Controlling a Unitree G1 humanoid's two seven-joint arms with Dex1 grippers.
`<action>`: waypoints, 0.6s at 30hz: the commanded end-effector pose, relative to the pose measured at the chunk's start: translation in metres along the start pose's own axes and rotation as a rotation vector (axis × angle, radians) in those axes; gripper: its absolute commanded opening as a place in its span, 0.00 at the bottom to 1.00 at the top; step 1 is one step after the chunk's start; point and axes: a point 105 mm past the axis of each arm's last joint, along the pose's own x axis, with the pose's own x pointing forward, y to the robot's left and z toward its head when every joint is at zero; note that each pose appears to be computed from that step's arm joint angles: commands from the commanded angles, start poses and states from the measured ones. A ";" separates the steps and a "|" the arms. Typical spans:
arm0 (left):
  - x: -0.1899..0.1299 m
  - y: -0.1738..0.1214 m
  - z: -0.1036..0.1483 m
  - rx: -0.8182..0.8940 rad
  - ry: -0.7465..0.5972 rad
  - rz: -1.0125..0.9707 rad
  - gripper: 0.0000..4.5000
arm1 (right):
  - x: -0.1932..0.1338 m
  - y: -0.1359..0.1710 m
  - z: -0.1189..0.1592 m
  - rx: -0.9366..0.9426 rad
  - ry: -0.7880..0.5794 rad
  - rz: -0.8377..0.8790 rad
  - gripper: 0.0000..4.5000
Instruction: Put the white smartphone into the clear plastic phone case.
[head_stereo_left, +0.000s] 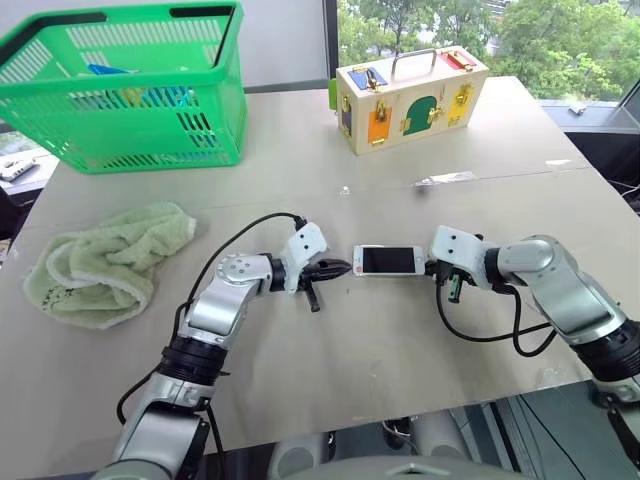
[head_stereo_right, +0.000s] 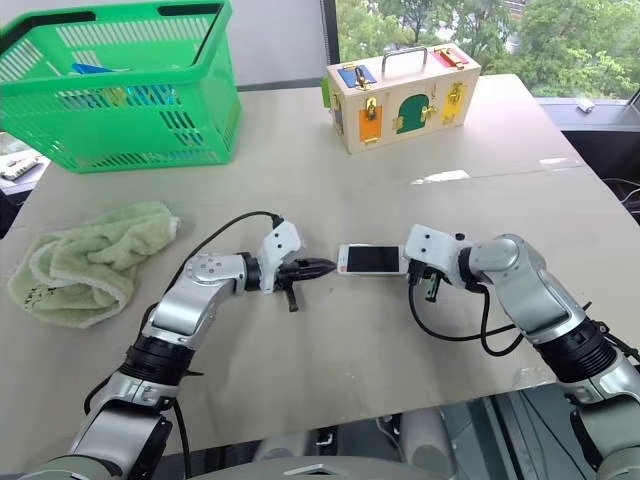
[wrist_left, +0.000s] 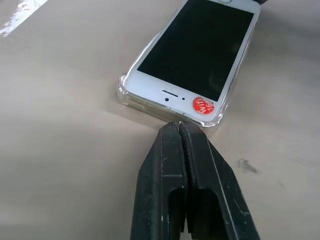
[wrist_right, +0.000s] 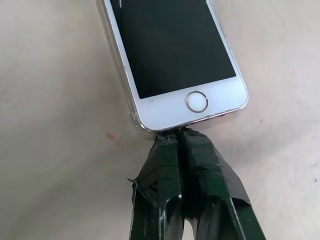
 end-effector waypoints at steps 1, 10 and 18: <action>0.006 -0.020 0.016 0.024 -0.062 -0.084 0.01 | 0.005 0.000 0.000 -0.004 -0.014 -0.024 0.00; -0.007 -0.022 0.013 0.011 -0.044 -0.084 0.01 | -0.015 -0.006 0.000 0.068 -0.054 -0.052 0.00; -0.023 -0.009 0.006 -0.004 -0.014 -0.054 0.01 | -0.039 -0.023 -0.006 0.109 -0.029 -0.166 0.00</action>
